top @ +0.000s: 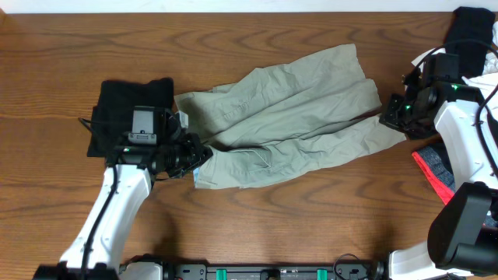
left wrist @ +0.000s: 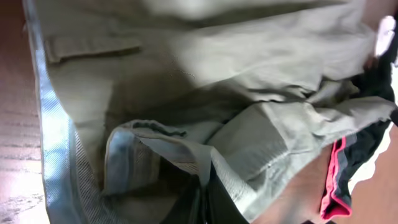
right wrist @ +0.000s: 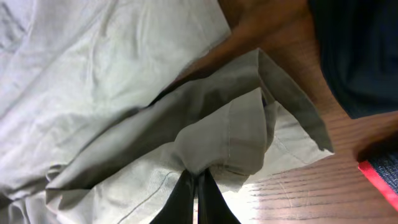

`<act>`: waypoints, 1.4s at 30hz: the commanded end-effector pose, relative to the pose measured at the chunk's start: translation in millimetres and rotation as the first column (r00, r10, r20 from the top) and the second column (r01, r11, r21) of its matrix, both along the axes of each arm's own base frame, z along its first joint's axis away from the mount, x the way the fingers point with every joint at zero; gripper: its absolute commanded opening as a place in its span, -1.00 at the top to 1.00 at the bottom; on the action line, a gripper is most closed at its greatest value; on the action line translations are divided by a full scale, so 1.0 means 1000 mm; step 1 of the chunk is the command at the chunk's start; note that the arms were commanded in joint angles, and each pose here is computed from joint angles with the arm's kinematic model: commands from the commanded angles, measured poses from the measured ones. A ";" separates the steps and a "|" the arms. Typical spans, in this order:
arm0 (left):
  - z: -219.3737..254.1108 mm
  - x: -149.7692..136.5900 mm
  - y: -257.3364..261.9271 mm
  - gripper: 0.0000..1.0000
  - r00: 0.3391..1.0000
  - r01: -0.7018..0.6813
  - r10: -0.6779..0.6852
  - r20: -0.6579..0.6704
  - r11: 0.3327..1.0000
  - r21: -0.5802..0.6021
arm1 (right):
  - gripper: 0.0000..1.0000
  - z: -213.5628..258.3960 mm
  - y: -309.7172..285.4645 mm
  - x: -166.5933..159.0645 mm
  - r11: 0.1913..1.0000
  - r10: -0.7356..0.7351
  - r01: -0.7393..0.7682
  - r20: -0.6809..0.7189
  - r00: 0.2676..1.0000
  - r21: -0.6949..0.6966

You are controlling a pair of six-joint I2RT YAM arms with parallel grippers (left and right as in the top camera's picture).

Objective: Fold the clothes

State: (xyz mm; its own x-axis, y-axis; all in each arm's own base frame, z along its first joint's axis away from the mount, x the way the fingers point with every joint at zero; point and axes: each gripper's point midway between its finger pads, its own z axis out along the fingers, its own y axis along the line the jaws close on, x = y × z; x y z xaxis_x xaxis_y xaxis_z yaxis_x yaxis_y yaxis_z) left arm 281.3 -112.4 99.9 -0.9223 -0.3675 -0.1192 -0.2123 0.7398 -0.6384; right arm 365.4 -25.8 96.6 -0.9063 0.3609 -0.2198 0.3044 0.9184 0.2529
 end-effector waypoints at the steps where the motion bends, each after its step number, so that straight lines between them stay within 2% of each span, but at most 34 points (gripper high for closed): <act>1: 0.047 0.017 0.002 0.88 0.982 0.028 -0.032 0.188 0.999 0.022 | 0.97 0.014 0.009 0.004 0.997 0.075 -0.075 0.043 0.996 0.004; 3: 0.063 0.022 0.011 0.88 0.968 -0.014 -0.003 0.252 0.998 0.068 | 0.98 0.023 0.009 0.006 0.997 0.076 -0.075 0.075 0.994 -0.004; 7: 0.092 0.038 0.052 0.88 0.916 -0.198 0.103 0.389 0.957 0.212 | 0.97 0.046 0.007 0.017 0.997 0.077 -0.074 0.164 0.983 -0.025; 12: 0.102 0.047 0.064 0.88 0.889 -0.254 0.144 0.435 0.944 0.208 | 0.97 0.054 0.005 0.028 0.997 0.070 -0.065 0.215 0.974 -0.034; 17: 0.079 0.029 0.054 0.85 0.943 -0.186 0.119 0.310 0.963 0.196 | 0.97 0.053 0.005 0.027 0.997 0.070 -0.064 0.208 0.976 -0.035; 19: 0.068 0.017 0.046 0.67 0.967 -0.143 0.100 0.236 0.974 0.174 | 0.97 0.053 0.005 0.026 0.997 0.070 -0.064 0.205 0.976 -0.035; 21: 0.057 0.006 0.040 0.20 0.983 -0.108 0.083 0.161 0.983 0.151 | 0.97 0.052 0.005 0.025 0.997 0.069 -0.064 0.199 0.977 -0.033; 22: 0.051 0.002 0.037 0.03 0.989 -0.095 0.077 0.122 0.985 0.142 | 0.97 0.052 0.005 0.024 0.997 0.069 -0.064 0.196 0.978 -0.032; 24: 0.040 -0.006 0.030 -0.08 0.997 -0.062 0.058 0.047 0.992 0.107 | 0.98 0.051 0.006 0.023 0.997 0.068 -0.064 0.190 0.979 -0.030; 28: 0.029 -0.013 0.011 -0.14 0.998 -0.006 0.006 -0.056 1.000 -0.004 | 0.97 0.050 0.006 0.020 0.998 0.068 -0.064 0.177 0.982 -0.028; 39: -0.025 -0.013 0.010 -0.15 0.969 0.014 -0.015 -0.247 1.000 -0.008 | 0.97 0.048 0.006 0.017 0.998 0.068 -0.065 0.164 0.984 -0.025; 42: -0.022 -0.011 -0.002 0.08 0.968 0.035 -0.056 -0.246 0.995 -0.091 | 0.97 0.048 0.006 0.017 0.998 0.068 -0.065 0.164 0.984 -0.025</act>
